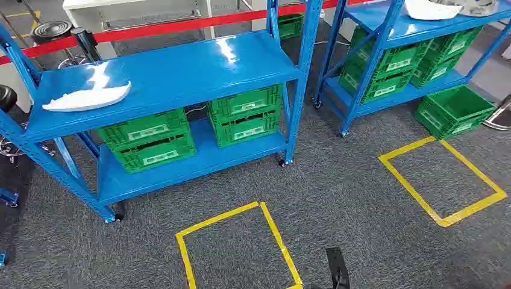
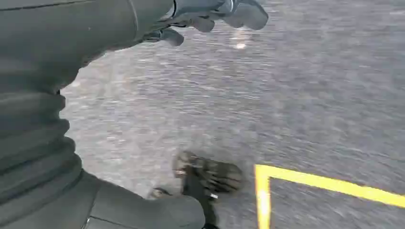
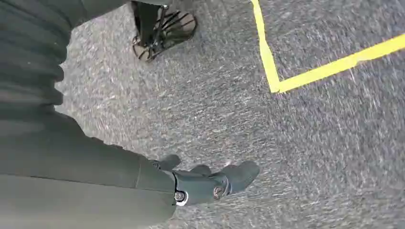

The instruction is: Take the parts from the cabinet and place them on the table.

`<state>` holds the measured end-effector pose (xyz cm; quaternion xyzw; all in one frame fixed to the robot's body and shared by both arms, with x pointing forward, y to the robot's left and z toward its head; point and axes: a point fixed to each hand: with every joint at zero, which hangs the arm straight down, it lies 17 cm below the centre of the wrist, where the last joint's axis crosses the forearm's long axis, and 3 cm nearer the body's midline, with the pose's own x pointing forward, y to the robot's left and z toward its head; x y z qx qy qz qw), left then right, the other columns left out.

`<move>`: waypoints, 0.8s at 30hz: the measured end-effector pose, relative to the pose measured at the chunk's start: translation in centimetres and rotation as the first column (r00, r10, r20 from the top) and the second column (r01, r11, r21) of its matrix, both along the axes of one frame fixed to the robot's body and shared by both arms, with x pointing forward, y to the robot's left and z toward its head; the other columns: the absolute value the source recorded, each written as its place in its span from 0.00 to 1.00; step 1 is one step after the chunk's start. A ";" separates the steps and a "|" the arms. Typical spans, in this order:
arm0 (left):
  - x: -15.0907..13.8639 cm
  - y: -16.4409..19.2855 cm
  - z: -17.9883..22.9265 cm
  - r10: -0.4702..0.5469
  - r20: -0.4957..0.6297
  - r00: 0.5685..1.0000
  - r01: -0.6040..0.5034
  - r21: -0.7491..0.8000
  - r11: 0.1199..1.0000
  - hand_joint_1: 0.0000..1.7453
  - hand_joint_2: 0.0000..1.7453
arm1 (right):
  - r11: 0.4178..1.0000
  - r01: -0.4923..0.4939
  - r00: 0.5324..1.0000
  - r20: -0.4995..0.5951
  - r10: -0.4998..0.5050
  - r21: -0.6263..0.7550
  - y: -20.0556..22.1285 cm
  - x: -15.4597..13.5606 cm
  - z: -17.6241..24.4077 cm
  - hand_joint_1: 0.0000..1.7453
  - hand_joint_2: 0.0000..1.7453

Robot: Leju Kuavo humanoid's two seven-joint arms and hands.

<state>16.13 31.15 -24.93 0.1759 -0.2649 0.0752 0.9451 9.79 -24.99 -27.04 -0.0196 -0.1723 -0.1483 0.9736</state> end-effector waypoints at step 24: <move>30.3 -9.4 22.0 -0.536 0.652 0.536 0.381 0.380 0.843 0.00 0.00 | 0.986 0.153 0.987 0.038 -0.155 0.062 1.6 1.7 0.5 0.00 1.00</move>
